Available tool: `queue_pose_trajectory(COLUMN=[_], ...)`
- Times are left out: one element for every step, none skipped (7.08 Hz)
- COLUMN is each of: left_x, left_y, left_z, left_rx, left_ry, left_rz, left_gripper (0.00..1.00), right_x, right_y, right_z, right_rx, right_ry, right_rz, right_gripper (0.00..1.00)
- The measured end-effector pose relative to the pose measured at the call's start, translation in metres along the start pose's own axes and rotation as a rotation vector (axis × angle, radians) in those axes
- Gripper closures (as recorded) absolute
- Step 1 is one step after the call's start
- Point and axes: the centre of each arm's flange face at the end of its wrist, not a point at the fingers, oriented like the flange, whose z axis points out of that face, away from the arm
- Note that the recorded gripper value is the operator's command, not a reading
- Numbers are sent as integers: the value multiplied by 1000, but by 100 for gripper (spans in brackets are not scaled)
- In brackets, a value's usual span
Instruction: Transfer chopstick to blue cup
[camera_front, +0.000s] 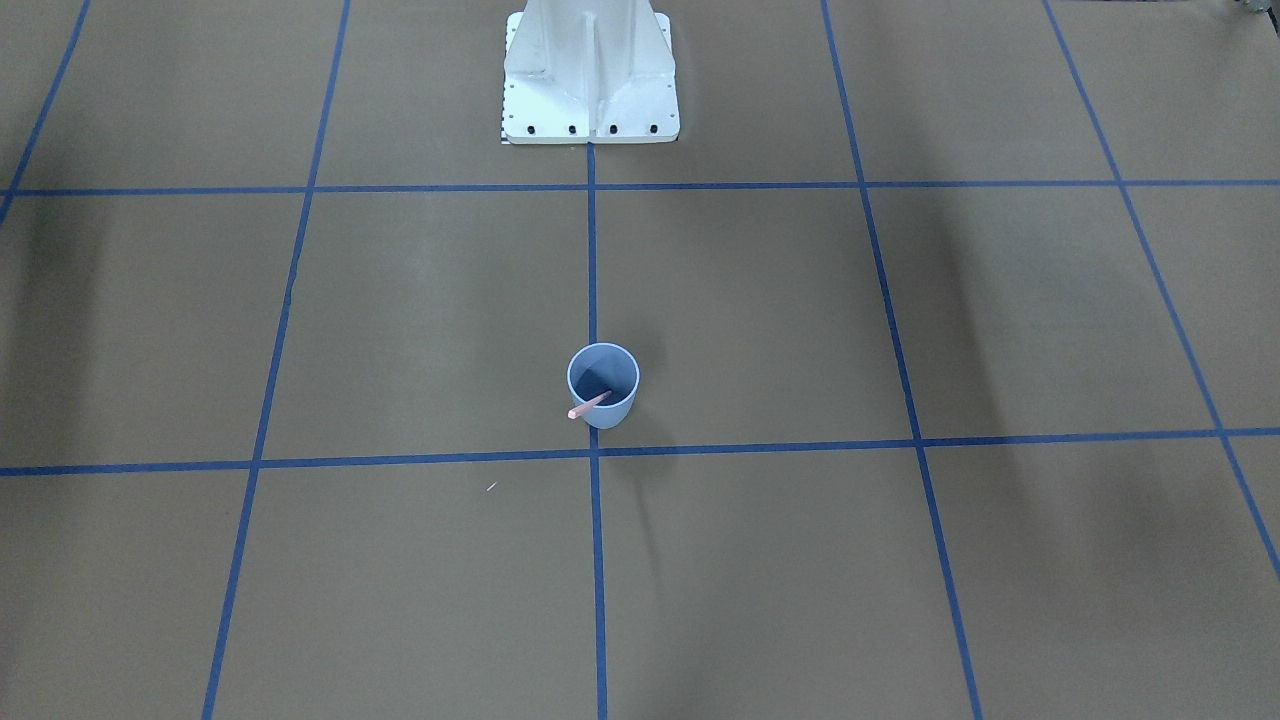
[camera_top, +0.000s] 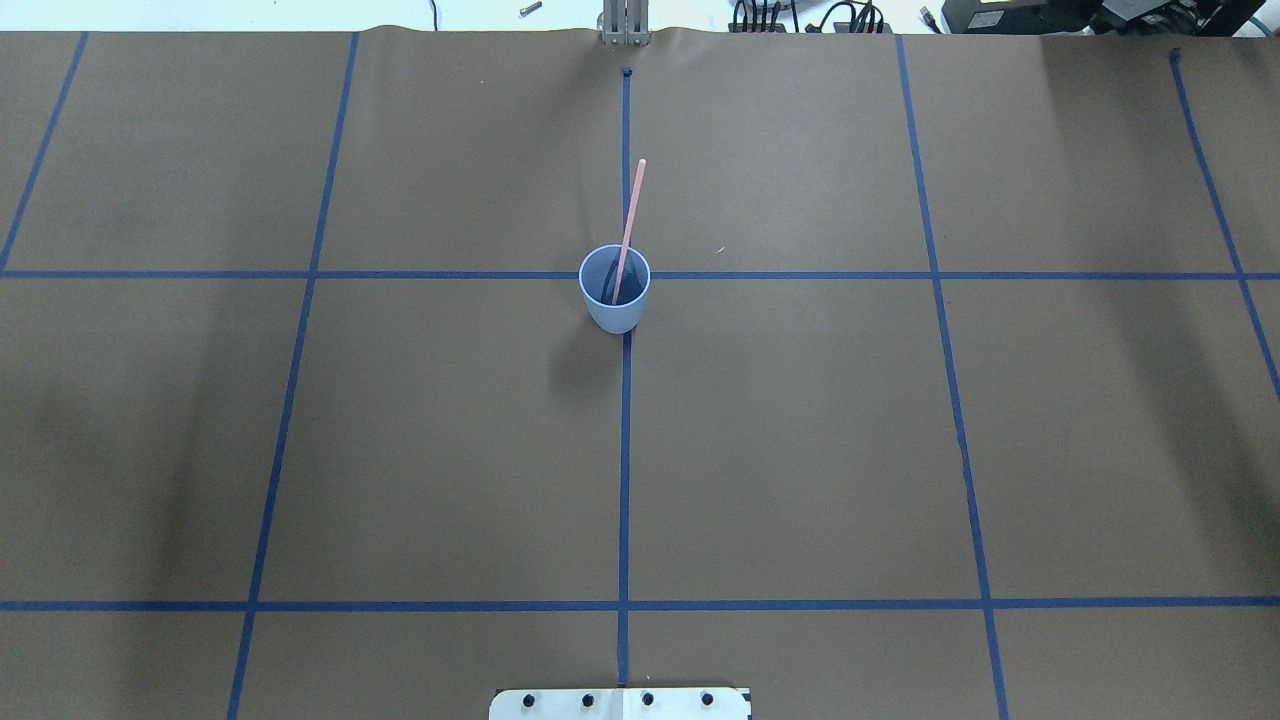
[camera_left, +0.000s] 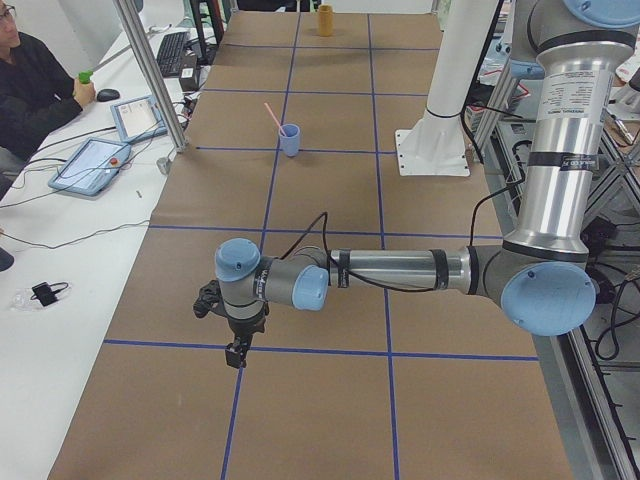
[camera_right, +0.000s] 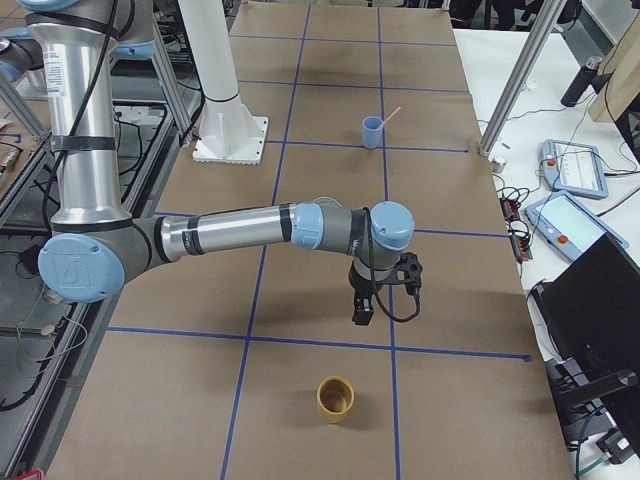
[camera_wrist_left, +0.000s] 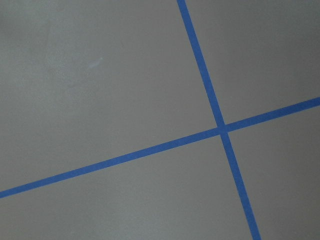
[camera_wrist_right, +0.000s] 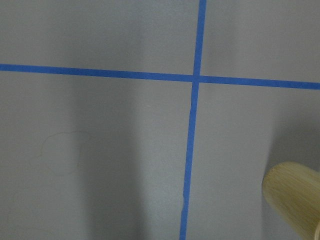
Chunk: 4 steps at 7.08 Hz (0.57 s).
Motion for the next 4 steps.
queue_pose_trajectory(left_x=[2, 1, -2, -3], left_y=[1, 2, 5, 7], left_z=[-5, -11, -21, -38], left_rx=[12, 21, 23, 24], left_ry=[59, 93, 110, 120], left_rz=[-15, -34, -61, -92], left_gripper=[2, 2, 2, 2], right_x=[16, 26, 31, 34], right_y=[3, 4, 5, 7], right_z=[16, 25, 29, 31], right_rx=[12, 23, 26, 25], right_ry=[6, 20, 31, 34], right_rz=[-11, -20, -21, -17], right_gripper=[0, 0, 0, 0])
